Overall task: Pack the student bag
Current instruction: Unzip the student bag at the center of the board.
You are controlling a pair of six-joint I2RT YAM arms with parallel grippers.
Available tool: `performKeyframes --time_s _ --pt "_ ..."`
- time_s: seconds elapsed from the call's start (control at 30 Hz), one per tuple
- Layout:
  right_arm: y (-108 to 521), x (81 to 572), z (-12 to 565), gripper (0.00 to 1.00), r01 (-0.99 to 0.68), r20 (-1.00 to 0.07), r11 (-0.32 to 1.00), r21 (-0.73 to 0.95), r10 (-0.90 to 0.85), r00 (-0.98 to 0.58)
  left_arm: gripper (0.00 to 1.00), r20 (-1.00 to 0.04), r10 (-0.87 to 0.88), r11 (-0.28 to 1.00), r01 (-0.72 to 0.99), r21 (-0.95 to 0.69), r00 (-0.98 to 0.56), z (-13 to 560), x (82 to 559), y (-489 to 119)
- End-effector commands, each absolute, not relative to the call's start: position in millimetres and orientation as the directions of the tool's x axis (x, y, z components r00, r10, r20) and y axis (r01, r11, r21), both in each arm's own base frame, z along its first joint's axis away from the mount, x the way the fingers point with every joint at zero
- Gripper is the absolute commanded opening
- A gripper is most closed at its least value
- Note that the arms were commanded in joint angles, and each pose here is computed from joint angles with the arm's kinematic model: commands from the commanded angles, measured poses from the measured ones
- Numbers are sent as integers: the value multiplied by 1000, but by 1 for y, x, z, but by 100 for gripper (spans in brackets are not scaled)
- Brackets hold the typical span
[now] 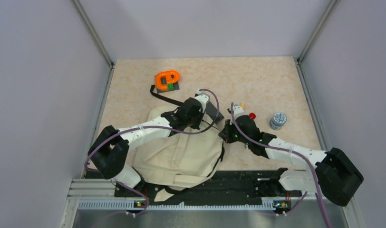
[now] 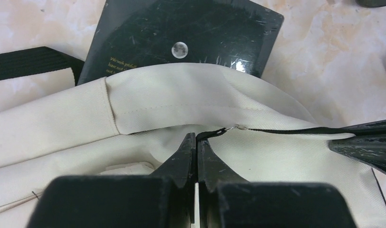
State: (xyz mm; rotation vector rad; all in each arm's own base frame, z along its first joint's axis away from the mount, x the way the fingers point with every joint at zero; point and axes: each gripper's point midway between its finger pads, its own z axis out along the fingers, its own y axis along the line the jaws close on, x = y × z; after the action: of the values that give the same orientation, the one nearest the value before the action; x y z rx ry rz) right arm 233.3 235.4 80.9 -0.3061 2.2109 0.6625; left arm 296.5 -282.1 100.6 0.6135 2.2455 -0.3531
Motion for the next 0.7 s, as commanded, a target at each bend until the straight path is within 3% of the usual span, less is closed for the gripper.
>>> performKeyframes --time_s 0.0,0.1,0.23,0.37,0.5,0.67 --pt "229 237 90 0 -401 -771 849 344 12 -637 0 -761 286 903 430 11 -582 111 312 -251" --pt "240 234 103 0 -488 -801 802 344 -21 -599 0 -757 308 853 519 -48 -577 109 300 -266" --pt "250 245 137 39 -576 -864 768 281 -60 -501 0 -773 326 746 650 -144 -545 112 279 -290" --pt "257 267 168 66 -616 -918 766 184 -89 -385 0 -776 326 728 667 -158 -540 111 274 -292" --pt "270 282 170 68 -628 -927 762 158 -104 -359 0 -771 327 726 667 -165 -547 107 273 -293" --pt "284 299 160 60 -630 -927 762 148 -115 -356 0 -768 326 725 667 -172 -552 104 272 -294"
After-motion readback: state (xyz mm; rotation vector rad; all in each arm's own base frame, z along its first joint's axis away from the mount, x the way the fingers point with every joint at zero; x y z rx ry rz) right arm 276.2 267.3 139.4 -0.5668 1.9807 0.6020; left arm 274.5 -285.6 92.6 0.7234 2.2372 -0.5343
